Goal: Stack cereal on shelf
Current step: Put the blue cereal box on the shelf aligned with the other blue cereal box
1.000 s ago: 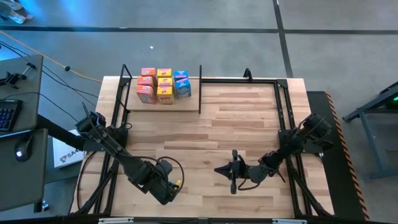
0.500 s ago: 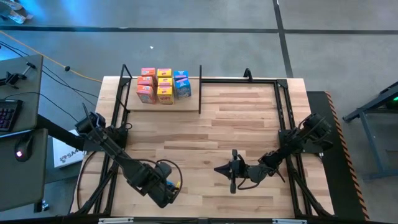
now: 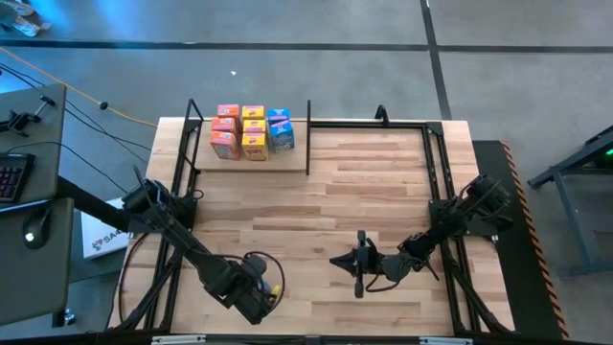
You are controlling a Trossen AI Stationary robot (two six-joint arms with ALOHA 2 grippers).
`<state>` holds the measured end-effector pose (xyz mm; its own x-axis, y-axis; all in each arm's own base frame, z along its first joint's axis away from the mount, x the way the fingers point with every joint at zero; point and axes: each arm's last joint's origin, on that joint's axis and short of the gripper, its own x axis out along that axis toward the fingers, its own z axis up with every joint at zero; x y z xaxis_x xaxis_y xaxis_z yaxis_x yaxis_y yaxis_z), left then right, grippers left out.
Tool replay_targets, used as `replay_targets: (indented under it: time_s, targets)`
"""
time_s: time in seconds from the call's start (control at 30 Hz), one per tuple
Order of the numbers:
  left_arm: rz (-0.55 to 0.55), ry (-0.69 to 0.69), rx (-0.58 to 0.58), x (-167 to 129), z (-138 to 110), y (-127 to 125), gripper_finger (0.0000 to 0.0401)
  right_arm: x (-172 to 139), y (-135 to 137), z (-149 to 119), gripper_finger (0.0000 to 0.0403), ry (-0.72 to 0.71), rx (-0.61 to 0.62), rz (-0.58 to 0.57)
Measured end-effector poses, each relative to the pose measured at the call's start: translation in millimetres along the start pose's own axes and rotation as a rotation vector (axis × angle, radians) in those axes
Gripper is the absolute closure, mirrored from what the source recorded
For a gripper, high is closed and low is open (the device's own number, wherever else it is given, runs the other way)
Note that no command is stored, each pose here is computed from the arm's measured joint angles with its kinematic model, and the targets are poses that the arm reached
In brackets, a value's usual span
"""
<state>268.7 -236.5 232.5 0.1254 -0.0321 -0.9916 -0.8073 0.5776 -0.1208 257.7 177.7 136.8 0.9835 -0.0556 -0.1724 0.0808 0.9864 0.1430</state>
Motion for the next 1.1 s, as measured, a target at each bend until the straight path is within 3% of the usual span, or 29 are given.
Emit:
replay_targets:
  time_s: [0.3,0.47,0.77,0.93,1.1]
  targets:
    - [0.042,-0.019,0.124,-6,6,7,0.0157,0,0,0,0.0401,0.000,0.002,0.000]
    - [0.041,-0.038,0.268,-21,31,14,0.0200,0,1,1,0.0401,-0.002,-0.003,0.001]
    - [0.064,-0.159,0.578,-52,116,39,0.0230,8,-8,6,0.0401,-0.018,-0.043,0.003]
    - [0.116,-0.231,0.737,-67,173,66,0.0231,15,-16,7,0.0401,-0.003,-0.037,0.015]
    - [0.139,-0.307,0.826,-79,233,99,0.0231,16,-18,8,0.0401,0.001,-0.042,0.016]
